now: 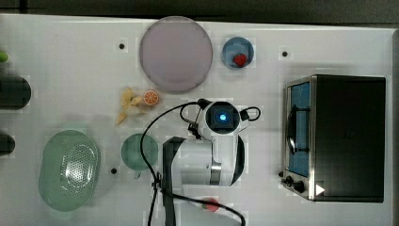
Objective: Pick ketchup from plate and place it on table.
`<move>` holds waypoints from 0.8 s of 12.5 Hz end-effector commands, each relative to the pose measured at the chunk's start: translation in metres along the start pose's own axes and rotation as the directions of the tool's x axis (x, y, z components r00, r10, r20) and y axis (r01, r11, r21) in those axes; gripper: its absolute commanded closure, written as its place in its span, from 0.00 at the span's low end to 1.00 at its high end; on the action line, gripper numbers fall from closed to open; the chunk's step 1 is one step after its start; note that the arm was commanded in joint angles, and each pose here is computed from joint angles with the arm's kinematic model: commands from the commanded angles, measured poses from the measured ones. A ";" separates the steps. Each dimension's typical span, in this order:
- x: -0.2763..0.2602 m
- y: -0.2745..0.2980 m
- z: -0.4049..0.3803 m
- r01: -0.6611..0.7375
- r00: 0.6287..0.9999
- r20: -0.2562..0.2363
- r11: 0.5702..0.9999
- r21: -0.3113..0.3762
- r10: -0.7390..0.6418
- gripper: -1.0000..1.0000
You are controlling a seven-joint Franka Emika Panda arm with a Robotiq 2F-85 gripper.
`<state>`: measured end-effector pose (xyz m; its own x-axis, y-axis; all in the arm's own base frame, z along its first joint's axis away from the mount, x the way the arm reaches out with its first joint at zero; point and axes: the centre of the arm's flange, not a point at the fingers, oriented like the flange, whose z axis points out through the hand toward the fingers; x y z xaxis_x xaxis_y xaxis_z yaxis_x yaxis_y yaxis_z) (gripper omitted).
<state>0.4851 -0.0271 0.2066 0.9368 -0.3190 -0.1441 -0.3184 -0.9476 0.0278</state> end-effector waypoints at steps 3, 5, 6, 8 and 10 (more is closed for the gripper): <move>0.018 -0.002 -0.037 -0.002 0.994 -0.109 0.999 0.035 0.006 0.00; 0.022 -0.003 -0.090 -0.054 0.986 -0.158 0.997 0.049 0.061 0.00; 0.021 -0.003 -0.123 -0.102 0.979 -0.173 0.993 0.058 0.111 0.00; 0.018 -0.004 -0.195 -0.246 0.944 -0.203 0.964 0.097 0.261 0.00; 0.009 -0.002 -0.260 -0.369 0.897 -0.210 0.920 0.130 0.389 0.00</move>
<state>0.5271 -0.0328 0.3991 0.8432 -0.5374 -0.0148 -0.5372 -0.8433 0.0136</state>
